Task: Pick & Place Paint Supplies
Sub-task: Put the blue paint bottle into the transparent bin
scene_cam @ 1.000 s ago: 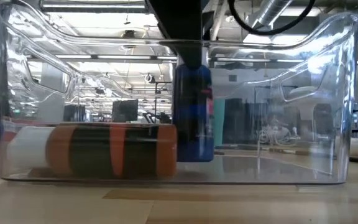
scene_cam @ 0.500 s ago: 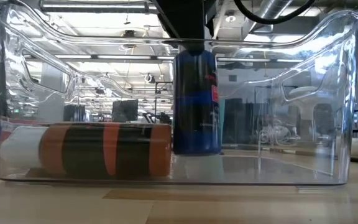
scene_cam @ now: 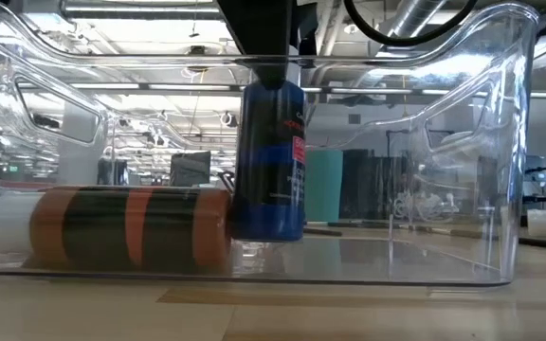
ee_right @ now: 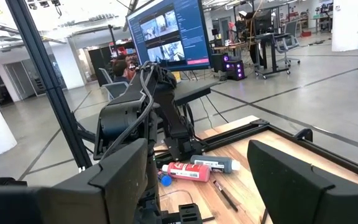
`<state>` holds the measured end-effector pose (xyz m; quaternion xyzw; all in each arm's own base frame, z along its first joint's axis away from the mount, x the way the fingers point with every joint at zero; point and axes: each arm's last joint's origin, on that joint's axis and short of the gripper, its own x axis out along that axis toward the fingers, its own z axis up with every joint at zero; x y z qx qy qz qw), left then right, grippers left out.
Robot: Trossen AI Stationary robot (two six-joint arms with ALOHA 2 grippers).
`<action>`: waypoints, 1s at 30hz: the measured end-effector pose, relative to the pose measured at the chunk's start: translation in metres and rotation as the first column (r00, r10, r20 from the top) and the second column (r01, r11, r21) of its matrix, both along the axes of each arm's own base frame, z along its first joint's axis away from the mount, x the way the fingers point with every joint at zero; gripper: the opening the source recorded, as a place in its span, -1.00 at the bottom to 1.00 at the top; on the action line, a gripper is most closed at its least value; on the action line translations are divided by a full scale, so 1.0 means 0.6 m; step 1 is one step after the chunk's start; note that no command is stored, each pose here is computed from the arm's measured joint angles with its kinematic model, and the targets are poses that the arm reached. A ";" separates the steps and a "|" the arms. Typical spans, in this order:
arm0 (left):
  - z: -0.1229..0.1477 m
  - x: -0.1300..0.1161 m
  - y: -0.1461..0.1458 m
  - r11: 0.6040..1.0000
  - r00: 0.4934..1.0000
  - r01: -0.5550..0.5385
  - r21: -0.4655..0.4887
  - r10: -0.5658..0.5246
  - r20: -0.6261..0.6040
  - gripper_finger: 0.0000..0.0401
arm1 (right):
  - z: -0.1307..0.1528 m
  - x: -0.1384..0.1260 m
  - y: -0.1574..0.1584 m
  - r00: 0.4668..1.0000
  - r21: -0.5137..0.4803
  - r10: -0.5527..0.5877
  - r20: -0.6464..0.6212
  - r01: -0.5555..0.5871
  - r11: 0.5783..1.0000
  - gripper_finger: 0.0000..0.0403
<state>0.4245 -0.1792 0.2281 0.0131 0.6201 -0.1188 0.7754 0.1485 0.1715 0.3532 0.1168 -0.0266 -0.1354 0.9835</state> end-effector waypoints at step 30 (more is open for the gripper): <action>0.002 0.028 0.112 0.986 0.994 -0.111 0.126 0.111 0.003 -0.79 | -0.003 0.002 -0.002 1.000 -0.018 -0.007 -0.012 0.007 1.000 0.34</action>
